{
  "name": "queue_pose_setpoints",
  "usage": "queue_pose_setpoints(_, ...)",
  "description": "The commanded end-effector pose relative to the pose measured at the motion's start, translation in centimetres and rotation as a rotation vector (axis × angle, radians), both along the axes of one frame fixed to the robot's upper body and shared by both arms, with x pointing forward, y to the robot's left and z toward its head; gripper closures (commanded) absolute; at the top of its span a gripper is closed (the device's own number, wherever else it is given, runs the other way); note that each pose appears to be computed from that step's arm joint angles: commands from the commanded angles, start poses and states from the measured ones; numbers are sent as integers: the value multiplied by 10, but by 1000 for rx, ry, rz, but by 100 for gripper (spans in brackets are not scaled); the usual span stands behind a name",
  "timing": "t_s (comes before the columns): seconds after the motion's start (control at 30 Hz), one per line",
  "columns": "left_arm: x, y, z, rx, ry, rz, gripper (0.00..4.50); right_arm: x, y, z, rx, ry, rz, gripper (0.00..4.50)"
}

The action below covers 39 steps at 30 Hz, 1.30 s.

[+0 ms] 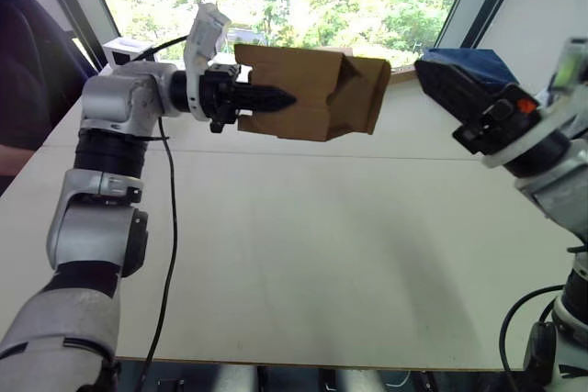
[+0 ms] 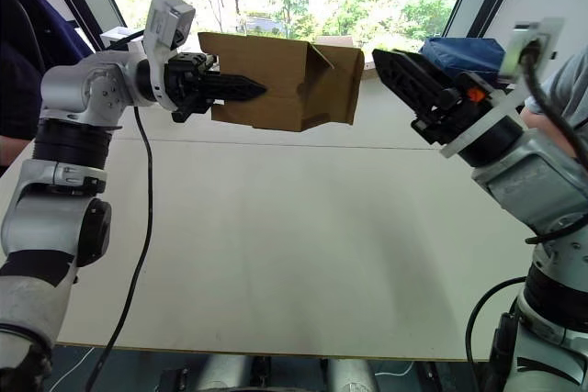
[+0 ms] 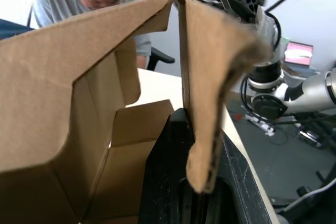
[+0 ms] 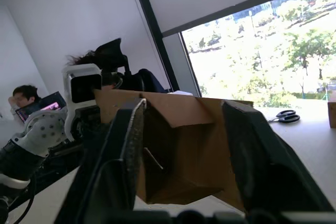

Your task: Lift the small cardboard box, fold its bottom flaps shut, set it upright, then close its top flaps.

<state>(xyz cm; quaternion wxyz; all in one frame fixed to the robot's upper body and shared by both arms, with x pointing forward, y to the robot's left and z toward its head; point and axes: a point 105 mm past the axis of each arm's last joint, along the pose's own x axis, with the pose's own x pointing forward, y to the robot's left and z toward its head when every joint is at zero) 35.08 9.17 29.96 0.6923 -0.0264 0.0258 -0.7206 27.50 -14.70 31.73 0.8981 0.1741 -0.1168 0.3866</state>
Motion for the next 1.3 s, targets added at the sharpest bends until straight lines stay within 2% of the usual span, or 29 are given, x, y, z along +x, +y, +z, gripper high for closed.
queue_pose_setpoints(0.03, -3, -1, 20, -55, -62, 3, 450, -1, 10, 12, -28, -83, -2, 369)
queue_pose_setpoints(0.1, -5, -2, 18, -48, -67, -10, 450, 4, 10, 13, -35, -89, -22, 445)
queue_pose_setpoints(0.3, -10, -3, 14, -43, -62, -29, 450, 21, 15, 15, -71, -114, -80, 445)
queue_pose_setpoints(0.6, -19, -6, 17, -44, -77, -67, 450, 33, 33, 8, -120, -110, -38, 445)
queue_pose_setpoints(1.1, -21, -11, 25, -81, -88, -83, 450, 26, 60, -4, -119, -85, 84, 445)
queue_pose_setpoints(1.3, -24, -16, 21, -71, -82, -106, 450, 30, 69, -3, -111, -93, 97, 445)
